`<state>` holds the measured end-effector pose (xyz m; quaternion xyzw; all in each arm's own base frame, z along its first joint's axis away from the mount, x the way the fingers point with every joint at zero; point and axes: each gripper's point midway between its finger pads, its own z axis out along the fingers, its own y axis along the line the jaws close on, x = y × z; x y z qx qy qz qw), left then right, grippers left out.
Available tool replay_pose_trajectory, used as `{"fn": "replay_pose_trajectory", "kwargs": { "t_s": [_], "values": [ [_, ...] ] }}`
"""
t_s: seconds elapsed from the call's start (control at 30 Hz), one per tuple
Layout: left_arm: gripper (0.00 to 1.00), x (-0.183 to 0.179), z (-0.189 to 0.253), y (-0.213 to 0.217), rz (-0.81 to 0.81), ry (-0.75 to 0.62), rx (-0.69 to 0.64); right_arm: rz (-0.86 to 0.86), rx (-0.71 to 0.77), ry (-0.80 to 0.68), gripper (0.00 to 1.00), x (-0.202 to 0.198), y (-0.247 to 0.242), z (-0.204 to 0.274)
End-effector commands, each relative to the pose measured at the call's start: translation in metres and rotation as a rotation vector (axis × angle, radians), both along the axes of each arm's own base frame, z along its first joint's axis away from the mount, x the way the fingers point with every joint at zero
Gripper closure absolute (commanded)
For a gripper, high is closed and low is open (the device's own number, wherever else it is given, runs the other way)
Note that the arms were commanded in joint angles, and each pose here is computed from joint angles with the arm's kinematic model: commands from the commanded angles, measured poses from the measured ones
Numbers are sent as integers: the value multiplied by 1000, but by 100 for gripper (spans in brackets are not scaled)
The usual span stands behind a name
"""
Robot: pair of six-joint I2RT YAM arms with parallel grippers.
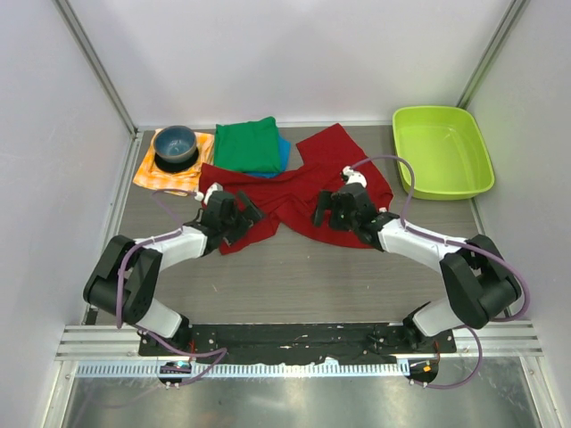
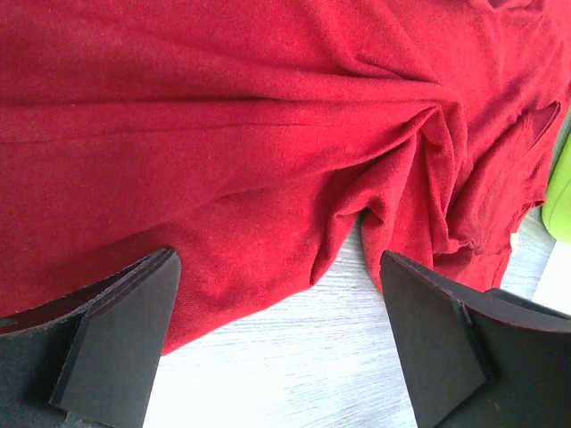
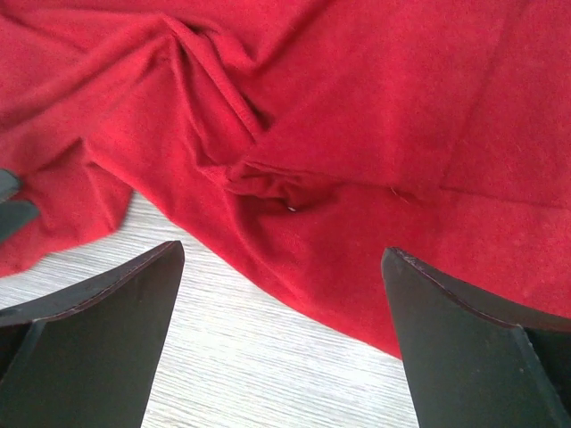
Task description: Fold and stack the t-shirts
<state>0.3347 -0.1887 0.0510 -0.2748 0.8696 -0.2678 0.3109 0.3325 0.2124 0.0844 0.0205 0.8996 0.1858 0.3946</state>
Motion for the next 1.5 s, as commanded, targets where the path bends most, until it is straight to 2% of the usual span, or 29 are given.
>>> {"fn": "replay_pose_trajectory", "kwargs": {
  "t_s": [0.0, 0.3, 0.57, 0.8, 1.03, 1.17, 1.37, 1.47],
  "values": [
    [0, 18, 8, -4, 12, -62, 5, -56, 20, -18, 1, -2, -11, 2],
    [0, -1, -10, 7, -9, -16, 57, -192, -63, 89, 0, -23, -61, -36],
    [0, -44, -20, 31, -29, 29, 126, -259, -143, 212, 0, -45, -84, -61],
    [0, -71, -17, 62, 5, 50, 228, -283, -203, 280, 0, -59, -97, -64],
    [0, -85, -16, 82, 33, 47, 278, -291, -247, 385, 0, -93, -111, -70],
    [0, -91, -18, 95, 49, 52, 298, -329, -260, 392, 0, -109, -124, -66],
    [0, -93, -17, 110, 68, 64, 311, -373, -240, 416, 0, -126, -132, -52],
    [0, -94, -9, 111, 73, 58, 285, -374, -172, 395, 0, -130, -126, -38]
  ]
}}
